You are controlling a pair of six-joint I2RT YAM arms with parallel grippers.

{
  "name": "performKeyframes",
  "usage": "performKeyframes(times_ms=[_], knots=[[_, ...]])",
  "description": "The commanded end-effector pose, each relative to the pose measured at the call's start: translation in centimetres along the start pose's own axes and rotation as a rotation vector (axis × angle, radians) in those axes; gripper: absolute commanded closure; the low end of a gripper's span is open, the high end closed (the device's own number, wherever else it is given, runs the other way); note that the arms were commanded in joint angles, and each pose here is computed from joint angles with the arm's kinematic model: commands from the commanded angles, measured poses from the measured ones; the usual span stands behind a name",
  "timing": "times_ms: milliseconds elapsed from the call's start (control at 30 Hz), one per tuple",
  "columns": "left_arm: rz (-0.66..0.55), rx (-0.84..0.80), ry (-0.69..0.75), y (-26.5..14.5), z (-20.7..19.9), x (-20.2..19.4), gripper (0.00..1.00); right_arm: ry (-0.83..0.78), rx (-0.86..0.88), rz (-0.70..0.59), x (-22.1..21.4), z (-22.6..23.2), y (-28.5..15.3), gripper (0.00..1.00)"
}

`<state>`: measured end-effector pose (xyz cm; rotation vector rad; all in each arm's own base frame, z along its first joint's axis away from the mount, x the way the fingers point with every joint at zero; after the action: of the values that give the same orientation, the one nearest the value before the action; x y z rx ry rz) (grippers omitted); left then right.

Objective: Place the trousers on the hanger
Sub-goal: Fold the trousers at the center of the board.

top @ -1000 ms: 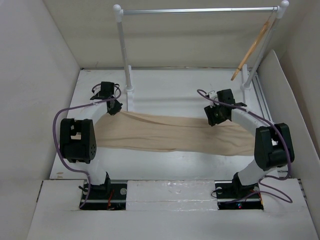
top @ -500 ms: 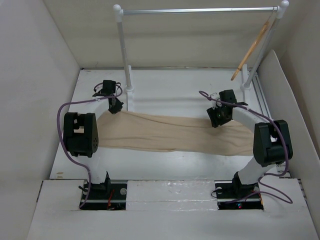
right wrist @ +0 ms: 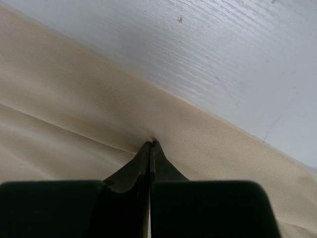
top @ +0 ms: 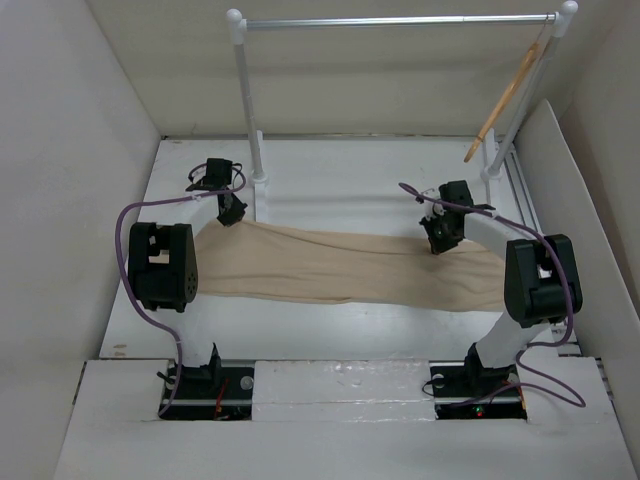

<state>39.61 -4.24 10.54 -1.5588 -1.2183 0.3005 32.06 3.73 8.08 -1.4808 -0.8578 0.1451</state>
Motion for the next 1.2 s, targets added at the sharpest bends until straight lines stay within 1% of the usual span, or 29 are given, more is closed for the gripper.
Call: performKeyframes(times_ms=[0, 100, 233, 267, 533, 633, 700, 833, 867, 900, 933, 967, 1000, 1067, 1100, 1167], knots=[[-0.038, -0.010, 0.003, -0.5, -0.6, 1.2, 1.00, 0.002, -0.042, -0.068, 2.2, -1.0, -1.3, 1.00], [-0.044, 0.000, 0.012, -0.4, -0.5, 1.3, 1.00, 0.001, -0.079, -0.095, 3.7, -2.1, -2.5, 1.00], [-0.050, 0.002, 0.017, -0.4, -0.5, 1.4, 1.00, 0.004, -0.088, -0.086, 4.2, -2.5, -2.2, 1.00], [-0.053, 0.006, 0.021, -0.3, -0.5, 1.5, 1.00, 0.011, -0.100, -0.086, 4.7, -3.3, -1.8, 1.00], [-0.052, 0.038, 0.047, 0.6, 0.0, 1.3, 1.00, 0.032, -0.117, -0.042, 4.8, -4.9, 0.7, 1.00], [-0.073, 0.052, 0.053, 0.9, 0.0, 1.6, 1.00, 0.049, -0.134, -0.046, 5.0, -5.6, 1.2, 1.00], [-0.093, 0.052, 0.052, 0.8, 0.0, 1.9, 1.00, 0.060, -0.155, -0.072, 5.5, -6.0, 1.1, 1.00], [-0.132, 0.001, 0.033, 0.3, -0.6, 2.4, 1.00, 0.086, -0.204, -0.080, 6.0, -6.3, 1.0, 1.00], [-0.129, -0.005, 0.031, 0.3, -0.8, 2.4, 1.00, 0.094, -0.206, -0.082, 6.1, -6.3, 1.0, 0.98], [-0.119, -0.004, 0.030, 0.4, -0.9, 2.3, 1.00, 0.096, -0.205, -0.084, 6.2, -6.3, 0.9, 0.83], [-0.113, 0.004, 0.030, 0.4, -0.8, 2.3, 1.00, 0.085, -0.200, -0.093, 6.5, -5.9, 0.7, 0.75], [-0.115, 0.002, 0.034, 0.4, -1.0, 2.4, 0.96, 0.081, -0.195, -0.094, 6.7, -5.4, 0.5, 0.69], [-0.115, -0.006, 0.042, 0.1, -1.1, 2.5, 0.81, 0.081, -0.189, -0.096, 6.6, -5.3, 0.0, 0.55], [-0.130, -0.019, 0.068, -0.5, -1.3, 2.5, 0.62, 0.084, -0.174, -0.135, 6.8, -4.0, -1.5, 0.47], [-0.163, -0.037, 0.065, -1.6, -1.6, 3.1, 0.44, 0.092, -0.175, -0.145, 6.6, -3.8, -2.1, 0.40], [-0.194, -0.056, 0.063, -2.7, -1.7, 3.5, 0.31, 0.106, -0.143, -0.209, 6.5, -2.3, -4.1, 0.33]])
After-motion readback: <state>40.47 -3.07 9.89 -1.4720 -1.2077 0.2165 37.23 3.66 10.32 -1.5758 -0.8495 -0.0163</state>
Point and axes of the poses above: each gripper's point midway between its finger pads, its own y axis out along the fingers, its own z axis along the line the jaws close on, x = y × z, the point moved 6 cm from there along -y, back along the fingers, and after that the axes turned 13 degrees about -y, right-handed, at the moved point
